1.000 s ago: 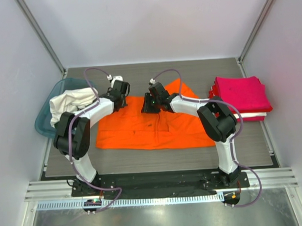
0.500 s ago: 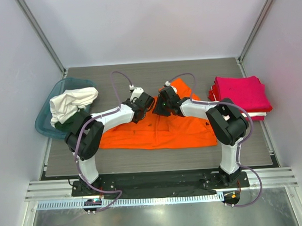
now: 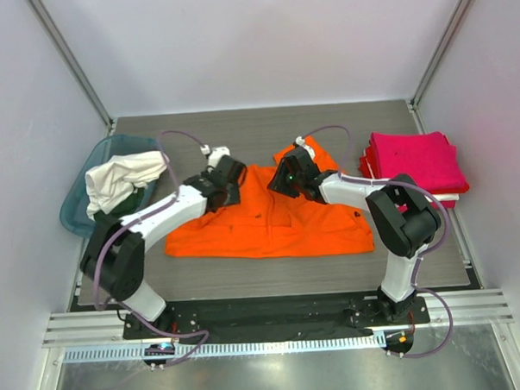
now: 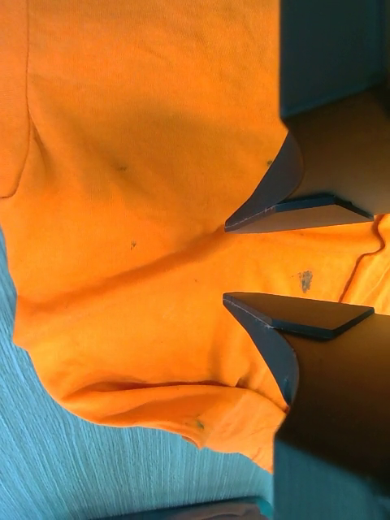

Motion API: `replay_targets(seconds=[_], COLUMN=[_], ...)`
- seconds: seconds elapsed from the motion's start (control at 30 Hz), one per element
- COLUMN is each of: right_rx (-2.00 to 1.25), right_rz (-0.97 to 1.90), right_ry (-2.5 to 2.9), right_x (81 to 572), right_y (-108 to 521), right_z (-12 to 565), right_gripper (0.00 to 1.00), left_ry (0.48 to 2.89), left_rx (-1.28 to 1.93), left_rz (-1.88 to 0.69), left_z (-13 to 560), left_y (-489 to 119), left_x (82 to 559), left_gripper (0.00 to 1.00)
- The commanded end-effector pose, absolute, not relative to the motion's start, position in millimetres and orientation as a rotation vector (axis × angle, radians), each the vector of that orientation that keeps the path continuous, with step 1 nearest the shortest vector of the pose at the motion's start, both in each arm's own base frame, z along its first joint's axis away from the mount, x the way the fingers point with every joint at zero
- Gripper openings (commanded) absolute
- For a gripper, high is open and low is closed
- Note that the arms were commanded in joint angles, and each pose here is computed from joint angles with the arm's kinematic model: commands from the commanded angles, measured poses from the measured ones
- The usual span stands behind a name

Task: Fold and stack the t-shirts
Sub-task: Fold the tshirt

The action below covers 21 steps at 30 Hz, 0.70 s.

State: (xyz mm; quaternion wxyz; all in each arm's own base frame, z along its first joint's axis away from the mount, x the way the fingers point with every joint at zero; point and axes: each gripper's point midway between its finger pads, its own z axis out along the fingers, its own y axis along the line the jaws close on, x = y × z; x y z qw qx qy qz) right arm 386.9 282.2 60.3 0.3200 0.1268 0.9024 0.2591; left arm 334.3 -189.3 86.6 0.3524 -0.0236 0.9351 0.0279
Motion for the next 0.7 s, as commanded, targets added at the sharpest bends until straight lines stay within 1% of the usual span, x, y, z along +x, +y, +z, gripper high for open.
replay_targets(seconds=[0.0, 0.07, 0.17, 0.2, 0.33, 0.43, 0.5, 0.67], right_rx=[0.321, 0.320, 0.316, 0.316, 0.309, 0.307, 0.308, 0.303], right_rz=[0.747, 0.750, 0.750, 0.752, 0.753, 0.757, 0.758, 0.746], right_ry=[2.289, 2.288, 2.285, 2.282, 2.284, 2.287, 2.284, 2.277], right_x=[395, 394, 394, 394, 392, 391, 390, 387], right_y=[290, 290, 290, 290, 290, 289, 288, 284], right_z=[89, 90, 92, 94, 96, 96, 98, 102], right_gripper=[0.41, 0.41, 0.41, 0.41, 0.41, 0.41, 0.40, 0.41], left_ry=[2.404, 2.433, 2.481, 2.496, 2.529, 2.557, 2.579, 2.572], left_rx=[-0.211, -0.251, -0.328, -0.350, -0.380, -0.374, -0.396, -0.444], left_rz=[-0.145, -0.144, -0.228, -0.300, -0.402, -0.433, -0.425, -0.292], left_z=[107, 99, 87, 82, 65, 58, 49, 44], left_y=[-170, -155, -142, -141, -145, -150, -150, -131], left_x=[350, 349, 350, 350, 350, 351, 350, 351], left_gripper=[0.52, 0.52, 0.54, 0.55, 0.57, 0.55, 0.54, 0.53])
